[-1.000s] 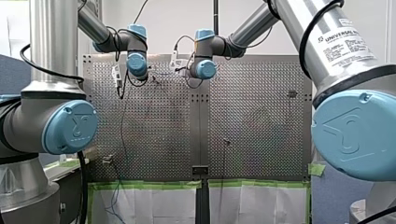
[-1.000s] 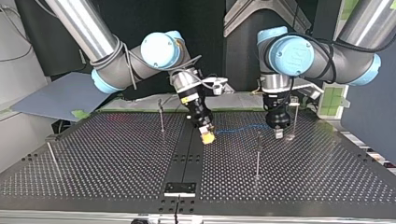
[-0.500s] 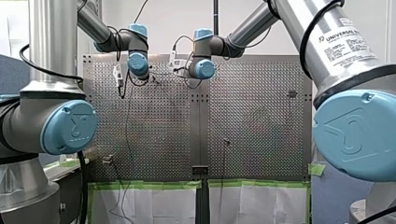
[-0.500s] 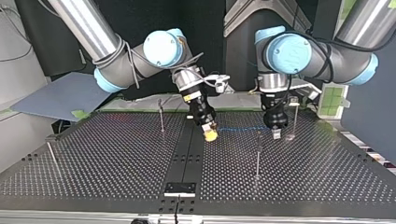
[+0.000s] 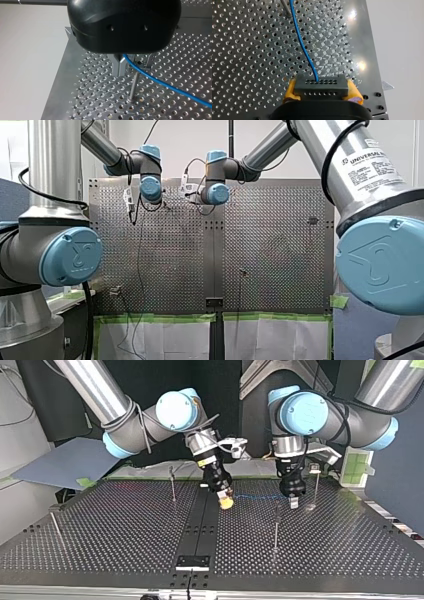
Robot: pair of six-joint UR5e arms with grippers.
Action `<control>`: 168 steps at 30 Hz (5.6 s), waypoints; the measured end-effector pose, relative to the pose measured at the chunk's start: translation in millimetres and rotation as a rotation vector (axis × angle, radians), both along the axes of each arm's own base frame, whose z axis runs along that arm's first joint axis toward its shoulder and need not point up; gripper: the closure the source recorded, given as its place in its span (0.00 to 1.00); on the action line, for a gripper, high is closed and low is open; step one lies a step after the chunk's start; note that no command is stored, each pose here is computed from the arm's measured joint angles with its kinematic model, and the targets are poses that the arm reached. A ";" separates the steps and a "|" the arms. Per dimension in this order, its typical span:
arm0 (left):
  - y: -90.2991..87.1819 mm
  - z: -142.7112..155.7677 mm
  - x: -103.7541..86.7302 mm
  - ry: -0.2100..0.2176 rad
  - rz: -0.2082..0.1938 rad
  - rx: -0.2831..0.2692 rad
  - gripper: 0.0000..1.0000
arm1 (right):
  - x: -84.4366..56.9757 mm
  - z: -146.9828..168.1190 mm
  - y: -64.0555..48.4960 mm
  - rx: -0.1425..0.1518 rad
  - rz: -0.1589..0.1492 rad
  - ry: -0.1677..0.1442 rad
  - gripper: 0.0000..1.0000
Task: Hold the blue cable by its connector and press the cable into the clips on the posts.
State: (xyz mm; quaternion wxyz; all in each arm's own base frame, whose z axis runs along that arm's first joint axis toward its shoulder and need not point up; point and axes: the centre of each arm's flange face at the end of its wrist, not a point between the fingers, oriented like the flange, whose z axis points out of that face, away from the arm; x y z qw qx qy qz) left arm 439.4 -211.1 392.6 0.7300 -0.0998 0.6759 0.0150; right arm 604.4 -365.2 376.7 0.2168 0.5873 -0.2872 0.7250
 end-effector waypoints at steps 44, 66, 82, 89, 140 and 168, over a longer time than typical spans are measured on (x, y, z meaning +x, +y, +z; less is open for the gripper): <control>-19.9 -18.2 -31.5 0.094 0.012 -0.062 1.00 | -2.6 -4.1 10.5 0.046 0.003 0.002 1.00; 45.3 -36.9 22.3 0.090 0.134 0.026 1.00 | 2.3 -26.0 -16.3 0.046 0.026 0.018 1.00; 48.1 -43.7 27.7 0.121 0.071 0.023 1.00 | 13.8 -18.0 -27.6 0.031 0.032 -0.008 1.00; 46.6 -46.2 24.8 0.150 0.056 0.026 1.00 | 16.1 -21.4 -30.9 0.032 0.031 -0.007 1.00; 30.8 -14.7 54.9 0.124 -0.021 -0.002 1.00 | 29.3 -24.1 -65.4 0.006 -0.007 -0.036 1.00; 42.0 -21.6 84.1 0.138 -0.019 -0.015 1.00 | 32.3 -22.1 -82.0 -0.011 -0.028 -0.047 1.00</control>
